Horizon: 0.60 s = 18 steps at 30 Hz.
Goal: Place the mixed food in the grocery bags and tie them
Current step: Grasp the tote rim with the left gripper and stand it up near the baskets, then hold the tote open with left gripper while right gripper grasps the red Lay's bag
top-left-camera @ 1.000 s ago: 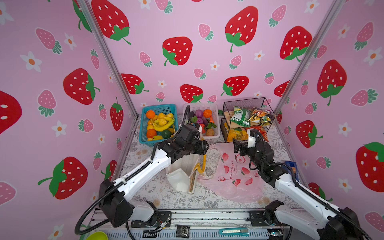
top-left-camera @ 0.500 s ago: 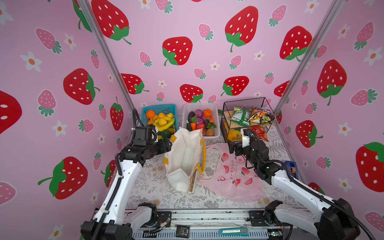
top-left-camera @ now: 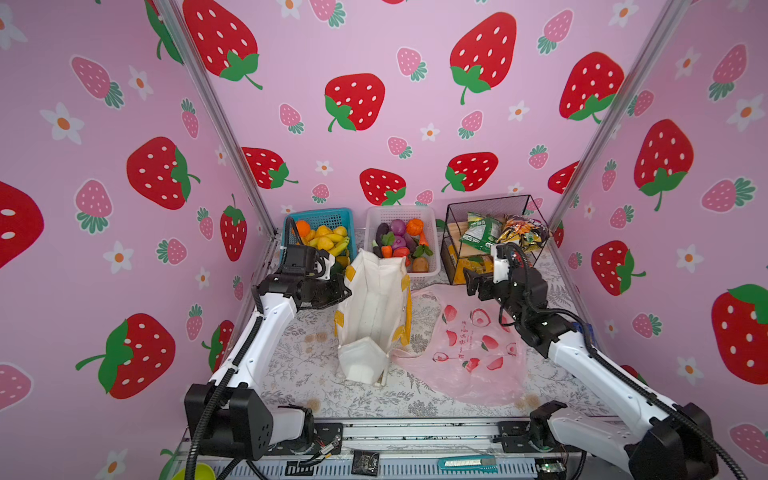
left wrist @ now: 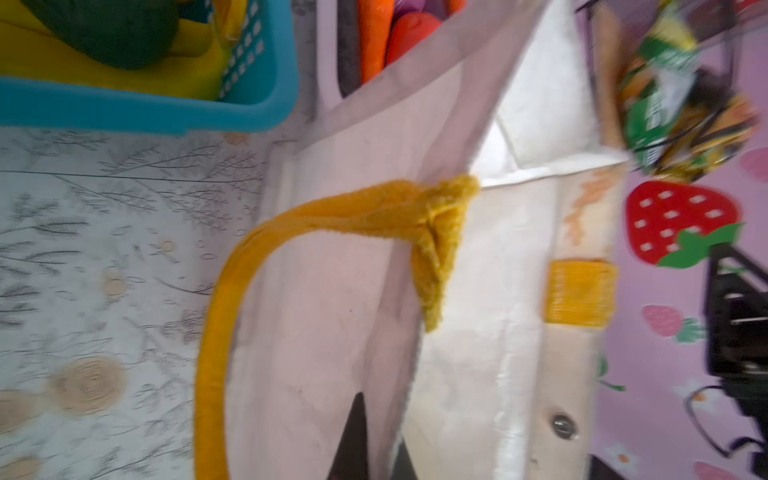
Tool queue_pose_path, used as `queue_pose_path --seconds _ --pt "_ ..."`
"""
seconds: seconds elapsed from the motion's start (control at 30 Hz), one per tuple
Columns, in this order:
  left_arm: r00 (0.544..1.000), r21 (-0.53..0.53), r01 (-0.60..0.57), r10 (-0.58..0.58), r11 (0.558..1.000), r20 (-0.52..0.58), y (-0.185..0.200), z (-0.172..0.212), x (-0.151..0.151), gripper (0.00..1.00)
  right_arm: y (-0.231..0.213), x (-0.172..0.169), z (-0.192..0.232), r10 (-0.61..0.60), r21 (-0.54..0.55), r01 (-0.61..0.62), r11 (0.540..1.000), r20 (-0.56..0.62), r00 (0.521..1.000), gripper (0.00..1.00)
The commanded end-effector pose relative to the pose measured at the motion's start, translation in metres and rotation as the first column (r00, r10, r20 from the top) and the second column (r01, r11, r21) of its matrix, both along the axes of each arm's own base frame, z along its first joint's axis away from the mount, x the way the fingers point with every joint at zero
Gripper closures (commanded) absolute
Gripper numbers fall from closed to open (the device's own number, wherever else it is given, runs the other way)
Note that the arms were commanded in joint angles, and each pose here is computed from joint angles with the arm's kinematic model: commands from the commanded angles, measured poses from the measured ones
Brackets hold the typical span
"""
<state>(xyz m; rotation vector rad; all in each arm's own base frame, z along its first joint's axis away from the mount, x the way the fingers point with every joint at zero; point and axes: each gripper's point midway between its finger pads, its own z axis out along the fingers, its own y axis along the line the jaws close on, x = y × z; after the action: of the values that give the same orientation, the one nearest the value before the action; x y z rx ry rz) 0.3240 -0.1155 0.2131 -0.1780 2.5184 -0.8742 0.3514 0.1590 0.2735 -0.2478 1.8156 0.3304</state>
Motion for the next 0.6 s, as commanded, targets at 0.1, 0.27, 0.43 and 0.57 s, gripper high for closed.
queue_pose_path --seconds 0.1,0.27,0.43,0.57 --pt "0.999 -0.304 0.04 -0.037 0.952 0.014 -0.047 0.021 0.005 1.0 -0.06 0.011 0.057 -0.16 0.061 0.158 0.986 0.028 0.987 0.04" --pt "0.998 -0.446 0.056 -0.062 0.893 0.001 -0.069 0.027 0.003 1.0 -0.072 0.029 0.07 -0.214 -0.015 0.213 0.977 -0.01 0.977 0.04" --pt "0.997 -0.553 0.073 -0.079 0.83 0.012 -0.085 0.05 -0.001 1.0 -0.072 0.041 0.068 -0.225 -0.055 0.223 0.973 -0.028 0.974 0.04" --pt "0.995 -0.569 0.101 -0.089 0.816 0.048 -0.094 0.065 -0.008 1.0 -0.07 0.052 0.065 -0.229 -0.075 0.226 0.971 -0.034 0.973 0.05"
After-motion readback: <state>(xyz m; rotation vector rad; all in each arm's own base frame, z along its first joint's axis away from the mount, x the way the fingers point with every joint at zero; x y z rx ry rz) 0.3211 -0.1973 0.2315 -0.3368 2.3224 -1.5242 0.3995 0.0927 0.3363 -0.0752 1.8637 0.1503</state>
